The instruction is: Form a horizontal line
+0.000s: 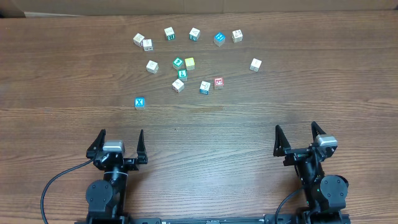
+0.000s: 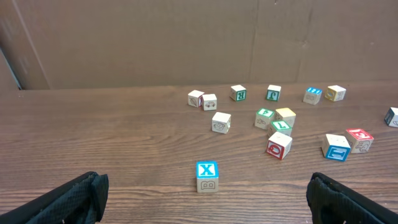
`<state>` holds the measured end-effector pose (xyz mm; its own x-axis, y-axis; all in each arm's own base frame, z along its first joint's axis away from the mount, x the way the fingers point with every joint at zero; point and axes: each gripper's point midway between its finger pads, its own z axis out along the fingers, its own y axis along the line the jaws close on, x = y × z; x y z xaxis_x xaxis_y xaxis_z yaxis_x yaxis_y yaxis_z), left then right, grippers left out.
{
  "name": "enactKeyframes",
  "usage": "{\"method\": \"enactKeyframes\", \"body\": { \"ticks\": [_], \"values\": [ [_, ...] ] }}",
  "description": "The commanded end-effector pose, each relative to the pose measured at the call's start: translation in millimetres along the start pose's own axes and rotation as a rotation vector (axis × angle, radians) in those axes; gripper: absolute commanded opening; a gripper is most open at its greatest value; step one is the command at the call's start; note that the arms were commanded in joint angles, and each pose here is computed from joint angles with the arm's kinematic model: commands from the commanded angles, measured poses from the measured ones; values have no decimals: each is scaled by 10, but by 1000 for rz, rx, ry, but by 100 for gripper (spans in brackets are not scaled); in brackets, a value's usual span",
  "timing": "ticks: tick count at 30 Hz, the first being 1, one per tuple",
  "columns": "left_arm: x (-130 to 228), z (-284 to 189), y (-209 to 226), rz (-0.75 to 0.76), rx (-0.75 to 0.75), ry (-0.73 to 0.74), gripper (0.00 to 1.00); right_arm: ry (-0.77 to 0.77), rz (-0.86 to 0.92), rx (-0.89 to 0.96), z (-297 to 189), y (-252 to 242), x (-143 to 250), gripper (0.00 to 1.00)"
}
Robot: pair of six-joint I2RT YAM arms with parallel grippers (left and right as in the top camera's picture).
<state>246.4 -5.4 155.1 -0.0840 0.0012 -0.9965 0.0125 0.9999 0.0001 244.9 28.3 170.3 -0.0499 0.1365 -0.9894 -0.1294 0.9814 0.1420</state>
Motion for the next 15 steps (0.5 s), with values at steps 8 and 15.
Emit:
{"method": "enactKeyframes", "body": {
  "ticks": [8, 15],
  "values": [
    [-11, -4, -8, -21, 6, -9, 100, -10, -9, -5, -1, 10, 2, 100],
    [-11, -4, -8, -21, 6, -9, 99, -10, -9, -5, -1, 10, 2, 100]
  ]
}}
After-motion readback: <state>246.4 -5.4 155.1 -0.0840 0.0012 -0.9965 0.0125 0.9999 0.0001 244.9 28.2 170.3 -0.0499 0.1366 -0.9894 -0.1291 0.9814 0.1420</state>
